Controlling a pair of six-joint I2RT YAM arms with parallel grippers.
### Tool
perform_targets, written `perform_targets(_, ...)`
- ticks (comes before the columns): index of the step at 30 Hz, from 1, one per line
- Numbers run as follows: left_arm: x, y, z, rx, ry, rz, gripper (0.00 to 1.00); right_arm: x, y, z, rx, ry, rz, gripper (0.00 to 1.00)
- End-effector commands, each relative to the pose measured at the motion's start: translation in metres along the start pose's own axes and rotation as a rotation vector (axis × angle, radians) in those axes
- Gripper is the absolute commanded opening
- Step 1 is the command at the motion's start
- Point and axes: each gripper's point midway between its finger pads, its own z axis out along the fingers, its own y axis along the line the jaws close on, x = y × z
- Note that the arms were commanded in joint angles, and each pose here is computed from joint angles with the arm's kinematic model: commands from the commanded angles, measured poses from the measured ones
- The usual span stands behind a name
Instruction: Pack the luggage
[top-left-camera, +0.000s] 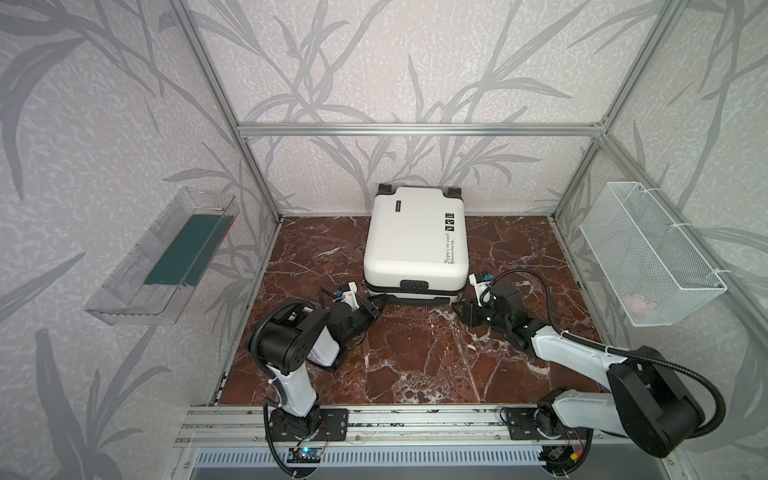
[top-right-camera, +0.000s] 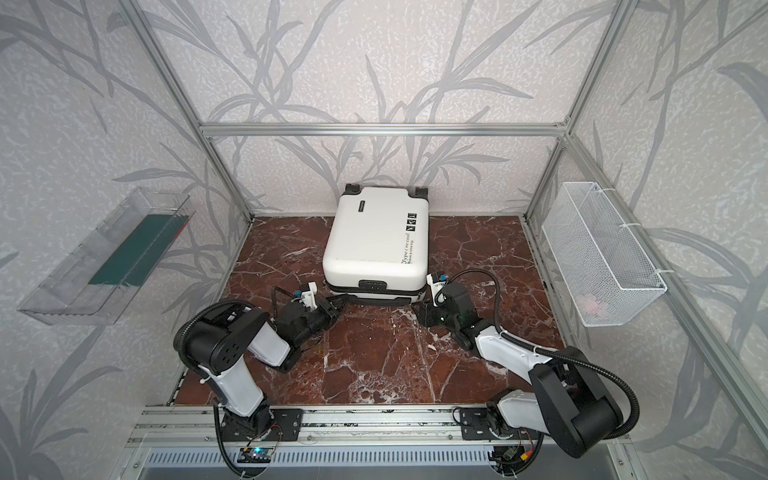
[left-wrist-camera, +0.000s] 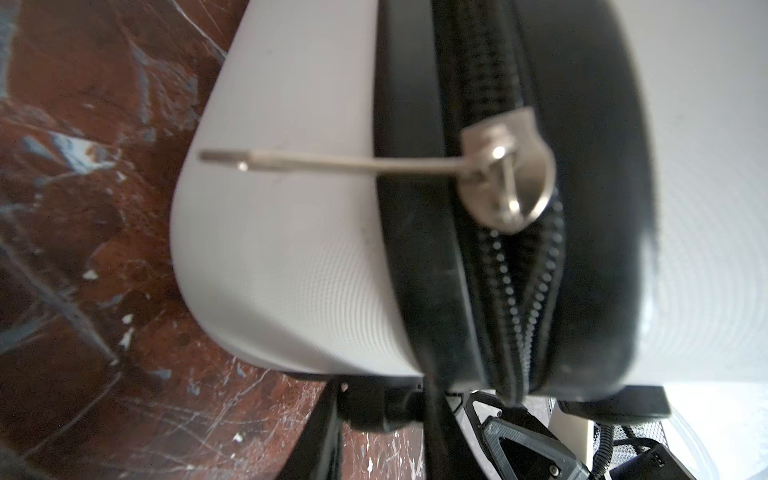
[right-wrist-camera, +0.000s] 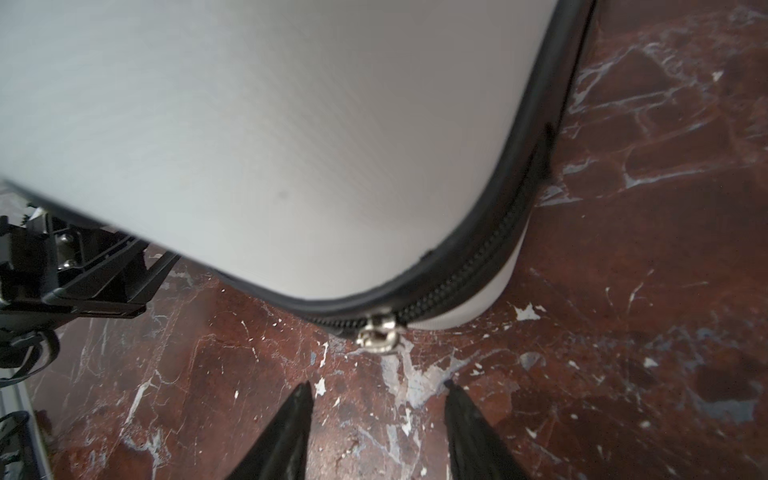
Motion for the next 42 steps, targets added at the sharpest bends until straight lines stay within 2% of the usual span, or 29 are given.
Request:
perform_targets(1,0.001,-0.009,0.009,0.033,0.011,0.076,0.15,-0.033,0.009,0.004,-0.005,-0.099,-0.011,0.47)
perform_targets(5,0.001,-0.008,0.008,0.030,0.011,0.075,0.14,-0.037,0.003,0.004,0.030,-0.123,-0.001,0.35)
perform_targets(10,0.001,-0.008,0.009,0.029,0.012,0.073,0.14,-0.038,0.002,-0.001,0.042,-0.132,-0.010,0.06)
perform_targets(12,0.001,-0.008,0.009,0.031,0.013,0.073,0.14,-0.035,0.002,-0.002,0.038,-0.119,-0.016,0.00)
perform_targets(28,0.002,-0.008,0.011,0.033,0.018,0.075,0.12,-0.021,0.014,-0.007,-0.027,-0.080,-0.031,0.00)
perform_targets(42,0.003,-0.010,0.014,0.039,0.029,0.074,0.10,-0.009,0.090,0.020,-0.140,-0.039,-0.143,0.00)
